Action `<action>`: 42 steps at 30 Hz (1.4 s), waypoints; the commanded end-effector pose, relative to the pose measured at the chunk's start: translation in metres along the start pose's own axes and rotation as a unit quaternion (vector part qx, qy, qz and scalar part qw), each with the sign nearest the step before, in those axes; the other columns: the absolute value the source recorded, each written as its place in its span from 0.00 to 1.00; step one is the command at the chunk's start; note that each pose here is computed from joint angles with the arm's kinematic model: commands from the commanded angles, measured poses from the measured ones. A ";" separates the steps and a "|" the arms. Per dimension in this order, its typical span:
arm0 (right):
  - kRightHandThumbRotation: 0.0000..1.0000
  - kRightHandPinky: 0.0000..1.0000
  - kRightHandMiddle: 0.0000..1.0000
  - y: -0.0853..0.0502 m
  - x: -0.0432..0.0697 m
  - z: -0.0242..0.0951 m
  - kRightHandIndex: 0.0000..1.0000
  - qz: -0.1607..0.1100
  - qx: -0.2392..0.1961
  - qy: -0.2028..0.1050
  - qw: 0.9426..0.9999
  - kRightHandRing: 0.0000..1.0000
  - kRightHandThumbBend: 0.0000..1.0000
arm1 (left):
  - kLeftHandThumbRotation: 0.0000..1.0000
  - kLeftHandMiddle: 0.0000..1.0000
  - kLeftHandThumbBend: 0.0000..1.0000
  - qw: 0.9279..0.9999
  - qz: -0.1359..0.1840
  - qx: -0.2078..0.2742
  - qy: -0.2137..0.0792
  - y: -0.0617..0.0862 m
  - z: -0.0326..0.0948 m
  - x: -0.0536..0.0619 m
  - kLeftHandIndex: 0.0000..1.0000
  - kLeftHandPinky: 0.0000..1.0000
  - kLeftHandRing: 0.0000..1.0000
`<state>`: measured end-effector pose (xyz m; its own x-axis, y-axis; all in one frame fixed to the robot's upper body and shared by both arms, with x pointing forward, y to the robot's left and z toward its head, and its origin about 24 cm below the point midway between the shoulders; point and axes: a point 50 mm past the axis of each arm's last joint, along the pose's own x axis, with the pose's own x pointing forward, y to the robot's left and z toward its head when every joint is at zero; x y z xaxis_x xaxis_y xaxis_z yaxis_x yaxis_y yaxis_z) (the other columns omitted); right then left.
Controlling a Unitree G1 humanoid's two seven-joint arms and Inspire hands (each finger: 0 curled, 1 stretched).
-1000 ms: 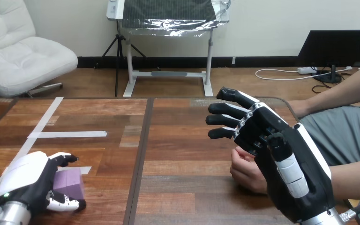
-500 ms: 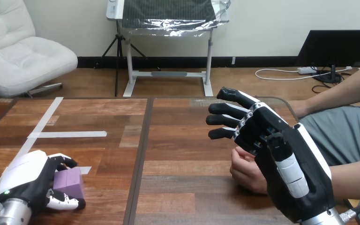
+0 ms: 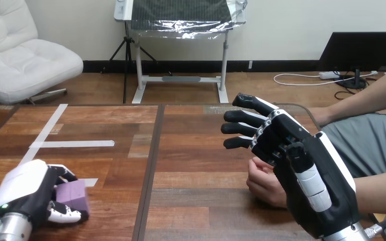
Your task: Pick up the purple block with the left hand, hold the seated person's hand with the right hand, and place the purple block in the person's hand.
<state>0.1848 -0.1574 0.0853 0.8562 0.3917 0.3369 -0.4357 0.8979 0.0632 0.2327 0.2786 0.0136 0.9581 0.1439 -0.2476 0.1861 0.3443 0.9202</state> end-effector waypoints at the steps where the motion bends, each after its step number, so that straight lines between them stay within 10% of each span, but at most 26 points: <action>1: 0.77 0.69 0.77 0.000 0.010 0.018 0.82 0.009 -0.016 -0.050 0.999 0.75 0.90 | 0.00 0.51 0.71 0.999 0.040 0.008 -0.021 0.017 0.010 0.011 0.52 0.47 0.48; 42: 0.77 0.70 0.77 -0.008 0.015 0.013 0.81 0.002 -0.050 -0.036 0.998 0.75 0.95 | 0.00 0.49 0.69 0.993 0.085 -0.076 -0.044 0.027 0.029 -0.001 0.50 0.41 0.43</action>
<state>0.1858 -0.1589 0.0856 0.8594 0.3933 0.3267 -0.4248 0.9048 0.0283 0.2316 0.2720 0.0179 0.9643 0.1711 -0.2021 0.1140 0.4203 0.9002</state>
